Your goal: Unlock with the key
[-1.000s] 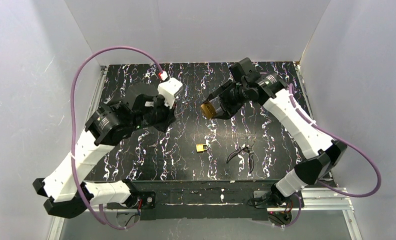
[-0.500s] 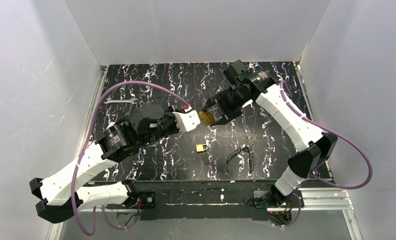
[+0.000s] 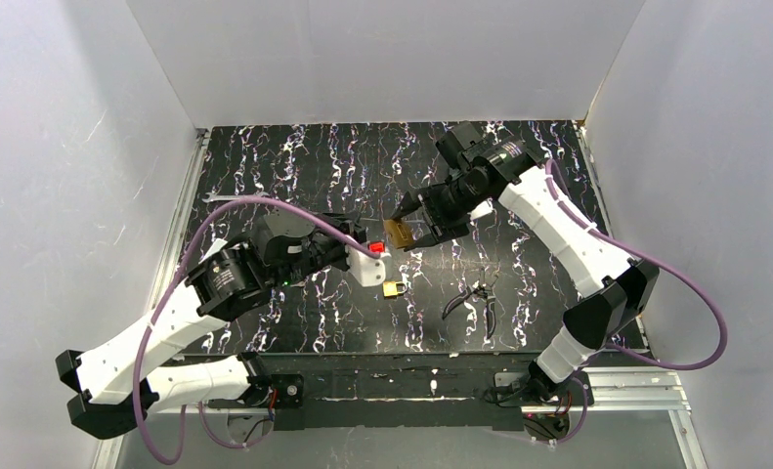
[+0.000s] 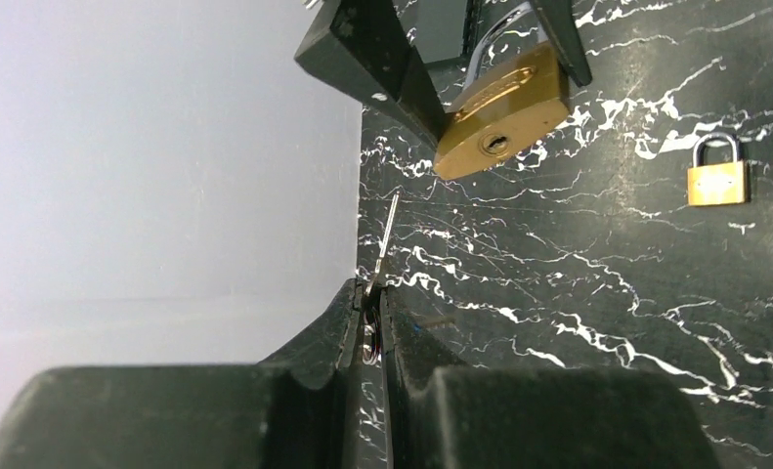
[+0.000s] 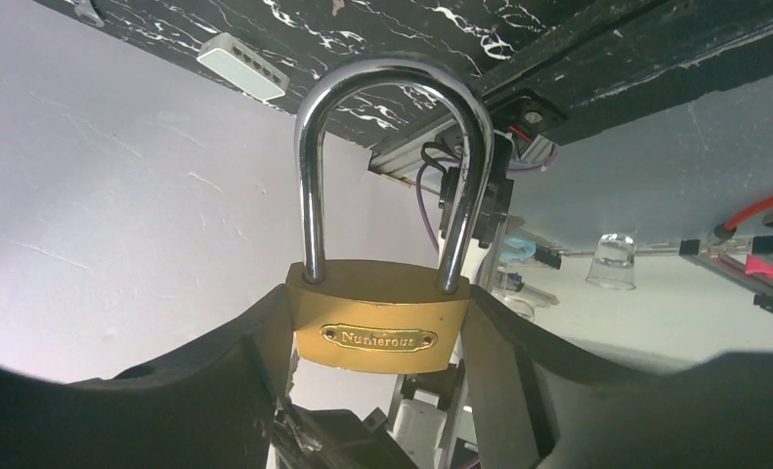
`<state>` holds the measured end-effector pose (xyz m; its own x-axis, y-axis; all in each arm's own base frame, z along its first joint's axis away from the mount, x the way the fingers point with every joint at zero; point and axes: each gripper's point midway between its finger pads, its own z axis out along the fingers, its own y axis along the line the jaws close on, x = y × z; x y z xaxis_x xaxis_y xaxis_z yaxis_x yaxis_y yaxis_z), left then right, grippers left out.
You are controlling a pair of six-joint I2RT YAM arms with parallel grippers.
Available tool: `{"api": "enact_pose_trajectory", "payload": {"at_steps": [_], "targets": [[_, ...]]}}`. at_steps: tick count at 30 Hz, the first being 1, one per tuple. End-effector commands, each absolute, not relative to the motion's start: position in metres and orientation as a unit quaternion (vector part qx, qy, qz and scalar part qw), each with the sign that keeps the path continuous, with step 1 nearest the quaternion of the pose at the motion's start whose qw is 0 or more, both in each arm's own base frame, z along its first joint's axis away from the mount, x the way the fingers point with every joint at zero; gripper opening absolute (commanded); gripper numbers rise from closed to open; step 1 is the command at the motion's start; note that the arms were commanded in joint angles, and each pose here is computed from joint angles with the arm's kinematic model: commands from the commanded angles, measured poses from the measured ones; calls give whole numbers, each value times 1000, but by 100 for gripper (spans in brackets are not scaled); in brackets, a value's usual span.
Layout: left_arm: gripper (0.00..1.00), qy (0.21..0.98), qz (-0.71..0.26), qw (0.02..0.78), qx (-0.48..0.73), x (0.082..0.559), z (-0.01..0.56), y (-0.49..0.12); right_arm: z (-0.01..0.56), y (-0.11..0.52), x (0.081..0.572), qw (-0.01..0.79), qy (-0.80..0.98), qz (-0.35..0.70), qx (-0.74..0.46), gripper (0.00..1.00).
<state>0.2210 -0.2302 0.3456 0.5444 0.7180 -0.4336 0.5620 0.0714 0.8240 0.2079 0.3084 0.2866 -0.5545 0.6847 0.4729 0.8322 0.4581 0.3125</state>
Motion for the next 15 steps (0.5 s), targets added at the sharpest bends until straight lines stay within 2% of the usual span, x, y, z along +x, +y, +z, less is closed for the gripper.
{"api": "enact_pose_trajectory", "payload": {"at_steps": [1, 15], "targets": [[0, 409, 87, 547, 725, 210, 342, -230, 308, 311, 191, 186, -823, -281, -456, 1], [0, 337, 194, 530, 753, 226, 342, -237, 324, 324, 206, 188, -784, -342, -483, 1]]}}
